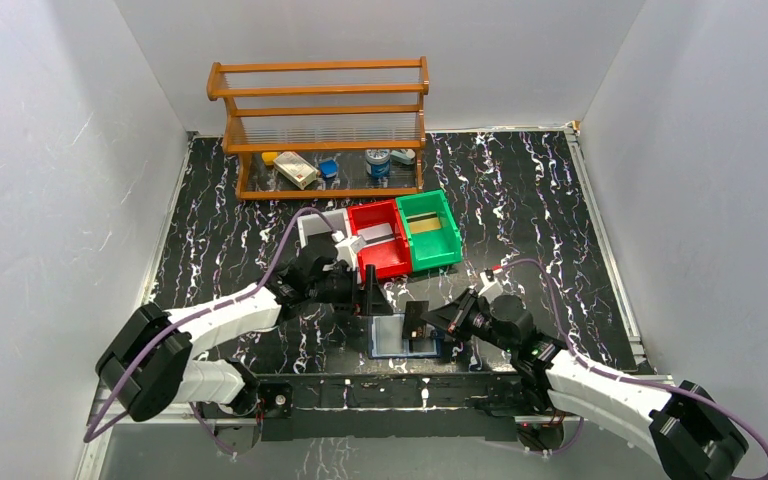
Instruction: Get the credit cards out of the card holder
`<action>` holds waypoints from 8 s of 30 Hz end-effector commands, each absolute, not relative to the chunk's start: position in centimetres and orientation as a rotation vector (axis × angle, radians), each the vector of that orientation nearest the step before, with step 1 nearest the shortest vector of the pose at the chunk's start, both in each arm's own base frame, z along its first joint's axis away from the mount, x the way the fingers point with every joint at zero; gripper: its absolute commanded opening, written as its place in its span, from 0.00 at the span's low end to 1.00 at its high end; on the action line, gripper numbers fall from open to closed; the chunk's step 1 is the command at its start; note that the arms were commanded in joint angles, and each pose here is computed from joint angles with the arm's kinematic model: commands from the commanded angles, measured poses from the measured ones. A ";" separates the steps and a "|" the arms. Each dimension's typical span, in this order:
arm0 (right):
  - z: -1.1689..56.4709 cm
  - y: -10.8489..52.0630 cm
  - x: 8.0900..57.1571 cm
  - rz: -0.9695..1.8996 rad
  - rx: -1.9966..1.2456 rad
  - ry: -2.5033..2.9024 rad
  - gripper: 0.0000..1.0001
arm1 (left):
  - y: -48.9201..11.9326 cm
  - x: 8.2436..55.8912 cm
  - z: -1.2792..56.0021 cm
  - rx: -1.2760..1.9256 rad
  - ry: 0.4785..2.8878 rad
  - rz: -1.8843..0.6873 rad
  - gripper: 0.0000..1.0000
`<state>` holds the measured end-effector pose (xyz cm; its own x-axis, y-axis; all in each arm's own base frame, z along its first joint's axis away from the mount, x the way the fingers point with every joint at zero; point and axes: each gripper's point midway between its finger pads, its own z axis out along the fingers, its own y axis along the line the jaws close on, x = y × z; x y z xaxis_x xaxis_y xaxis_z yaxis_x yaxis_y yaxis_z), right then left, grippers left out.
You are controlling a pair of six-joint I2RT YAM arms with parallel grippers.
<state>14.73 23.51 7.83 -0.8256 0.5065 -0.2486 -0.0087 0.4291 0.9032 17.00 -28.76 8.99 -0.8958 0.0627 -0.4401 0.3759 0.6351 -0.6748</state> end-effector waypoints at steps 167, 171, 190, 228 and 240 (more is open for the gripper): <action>11.7 23.1 15.4 1.517 0.428 1.974 0.96 | -13.0 38.0 4.9 1.368 2.061 0.482 0.03; 11.7 23.0 15.4 1.517 0.437 1.972 0.96 | -13.2 38.0 4.4 1.370 2.073 0.458 0.10; 11.3 22.9 15.5 1.506 0.454 1.979 0.97 | -14.1 36.8 7.1 1.294 2.047 0.342 0.44; 10.7 26.4 15.5 1.121 0.188 2.382 0.62 | -23.9 24.1 19.6 0.475 1.993 -0.971 0.98; 7.8 25.1 14.8 0.860 0.210 2.528 0.63 | -25.4 23.2 19.3 0.258 2.029 -1.208 0.98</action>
<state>14.42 25.61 8.12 -0.8883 0.2846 -0.3604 -0.0233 0.7558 0.6543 23.34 -24.35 17.81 -0.6627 -0.1262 -0.7381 0.5395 0.6032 -0.5874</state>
